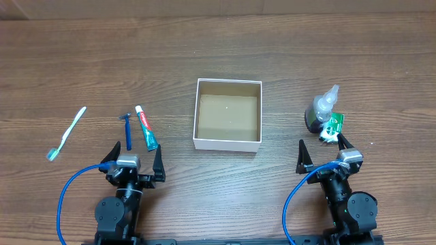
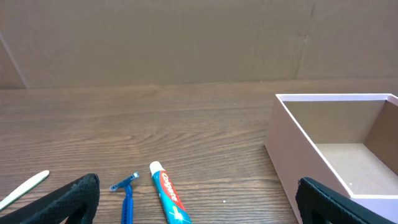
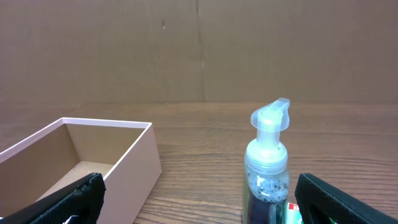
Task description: Pack container
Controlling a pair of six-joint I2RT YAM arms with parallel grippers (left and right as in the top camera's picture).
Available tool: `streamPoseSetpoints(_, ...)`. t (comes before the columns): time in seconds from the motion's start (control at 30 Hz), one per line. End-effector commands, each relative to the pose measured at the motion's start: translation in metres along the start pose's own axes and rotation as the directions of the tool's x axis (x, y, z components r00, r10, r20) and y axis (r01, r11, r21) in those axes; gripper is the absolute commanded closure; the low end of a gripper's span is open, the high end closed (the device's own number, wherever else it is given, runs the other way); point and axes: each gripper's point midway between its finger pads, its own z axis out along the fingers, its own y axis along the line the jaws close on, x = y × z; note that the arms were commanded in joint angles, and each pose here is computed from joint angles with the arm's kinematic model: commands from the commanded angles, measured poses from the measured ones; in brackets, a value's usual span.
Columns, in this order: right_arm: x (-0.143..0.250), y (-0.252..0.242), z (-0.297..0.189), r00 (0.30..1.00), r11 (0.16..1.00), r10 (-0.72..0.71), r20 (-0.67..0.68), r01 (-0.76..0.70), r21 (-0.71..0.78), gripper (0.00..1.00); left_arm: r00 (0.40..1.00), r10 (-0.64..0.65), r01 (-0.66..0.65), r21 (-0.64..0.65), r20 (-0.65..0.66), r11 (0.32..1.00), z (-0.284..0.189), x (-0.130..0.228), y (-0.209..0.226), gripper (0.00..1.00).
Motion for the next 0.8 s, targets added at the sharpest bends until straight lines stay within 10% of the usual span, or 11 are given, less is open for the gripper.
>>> streamPoseSetpoints(0.0, 0.002, 0.001, 0.000, 1.000, 1.000, -0.003, 0.003, 0.003, -0.006, 0.00, 1.000, 0.022, -0.022, 0.005, 0.003, 1.000, 0.000, 0.000, 0.000, 0.00)
streamPoseSetpoints(0.47, -0.036, -0.011, -0.009, 0.994, 0.993, 0.081, -0.070, -0.074, 0.090, 0.00, 0.992, -0.125, 0.125, 0.013, -0.004, 0.992, -0.017, -0.039, -0.003, 0.00)
streamPoseSetpoints(0.77, -0.114, -0.015, 0.047, 0.882, 0.973, 0.180, -0.436, -0.096, 0.208, 0.00, 0.944, -0.135, 0.132, -0.032, -0.302, 0.991, -0.029, -0.123, -0.004, 0.00)
